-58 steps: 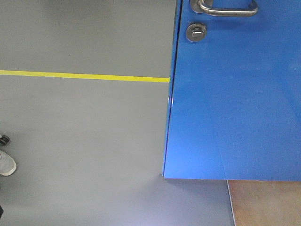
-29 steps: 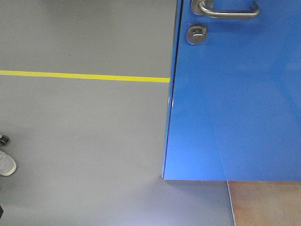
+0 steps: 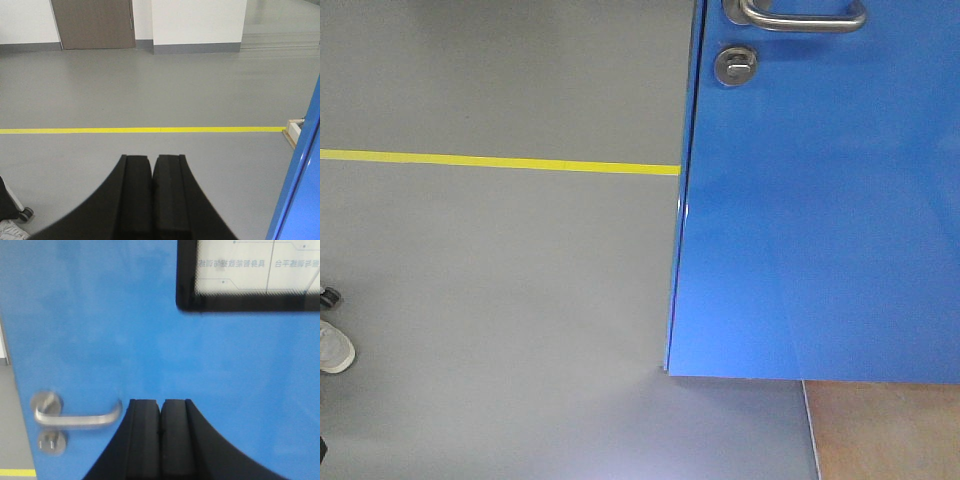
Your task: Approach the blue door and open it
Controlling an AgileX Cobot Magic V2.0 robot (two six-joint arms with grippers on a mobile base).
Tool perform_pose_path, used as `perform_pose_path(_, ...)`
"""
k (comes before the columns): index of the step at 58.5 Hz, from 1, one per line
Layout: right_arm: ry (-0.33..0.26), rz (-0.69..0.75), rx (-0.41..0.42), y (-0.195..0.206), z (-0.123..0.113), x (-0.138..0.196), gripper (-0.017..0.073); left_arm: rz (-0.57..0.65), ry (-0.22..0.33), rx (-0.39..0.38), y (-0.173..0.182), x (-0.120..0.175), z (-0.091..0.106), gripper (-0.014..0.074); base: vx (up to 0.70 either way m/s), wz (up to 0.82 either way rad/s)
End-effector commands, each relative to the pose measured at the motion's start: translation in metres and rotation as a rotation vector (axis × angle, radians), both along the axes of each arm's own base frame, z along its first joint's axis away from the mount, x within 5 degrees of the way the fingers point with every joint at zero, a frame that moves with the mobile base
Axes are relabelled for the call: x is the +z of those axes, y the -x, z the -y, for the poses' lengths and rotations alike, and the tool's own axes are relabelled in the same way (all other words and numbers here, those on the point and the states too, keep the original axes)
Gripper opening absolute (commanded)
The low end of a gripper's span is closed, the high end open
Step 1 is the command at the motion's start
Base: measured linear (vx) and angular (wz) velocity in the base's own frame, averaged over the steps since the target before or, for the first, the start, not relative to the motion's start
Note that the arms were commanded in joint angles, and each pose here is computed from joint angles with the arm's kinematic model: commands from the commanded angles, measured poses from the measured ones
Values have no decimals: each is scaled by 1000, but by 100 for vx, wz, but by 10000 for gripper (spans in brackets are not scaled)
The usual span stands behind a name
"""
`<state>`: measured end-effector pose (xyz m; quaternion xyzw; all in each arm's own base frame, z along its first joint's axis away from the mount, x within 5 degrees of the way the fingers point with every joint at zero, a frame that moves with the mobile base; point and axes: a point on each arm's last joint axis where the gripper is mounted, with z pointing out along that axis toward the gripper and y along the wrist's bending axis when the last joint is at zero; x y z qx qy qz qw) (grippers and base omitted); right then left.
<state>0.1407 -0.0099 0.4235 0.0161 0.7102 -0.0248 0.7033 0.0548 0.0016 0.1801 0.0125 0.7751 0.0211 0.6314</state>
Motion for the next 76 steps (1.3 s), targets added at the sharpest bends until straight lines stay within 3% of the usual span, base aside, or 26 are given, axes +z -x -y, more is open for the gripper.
perform_pose_path(1, 36, 137, -23, 37, -1, -29, 12, 122, 10, -11, 1, 17, 1, 73, 0, 0)
perform_pose_path(12, 69, 116, -22, 96, -7, -112, 12, 122, 10, -11, 1, 17, 1, 73, 0, 0)
perform_pose_path(22, 74, 13, -24, 106, -8, -158, 12, 122, 10, -11, 1, 17, 1, 73, 0, 0)
perform_pose_path(28, 55, -38, -41, 97, -6, -171, 12, 122, 10, -11, 1, 17, 1, 73, 0, 0)
perform_pose_path(35, 15, -1, -55, 90, -4, -184, 12, 122, 10, -11, 1, 17, 1, 73, 0, 1)
perform_pose_path(50, -135, 88, -51, 81, -3, -219, 12, 122, 10, -11, 1, 17, 1, 73, 0, 0)
perform_pose_path(62, -88, 71, -51, 81, -3, -220, 12, 122, 10, -11, 1, 17, 1, 73, 0, 0)
perform_pose_path(76, -91, 70, -51, 81, -3, -220, 12, 122, 10, -11, 1, 17, 1, 73, 0, 0)
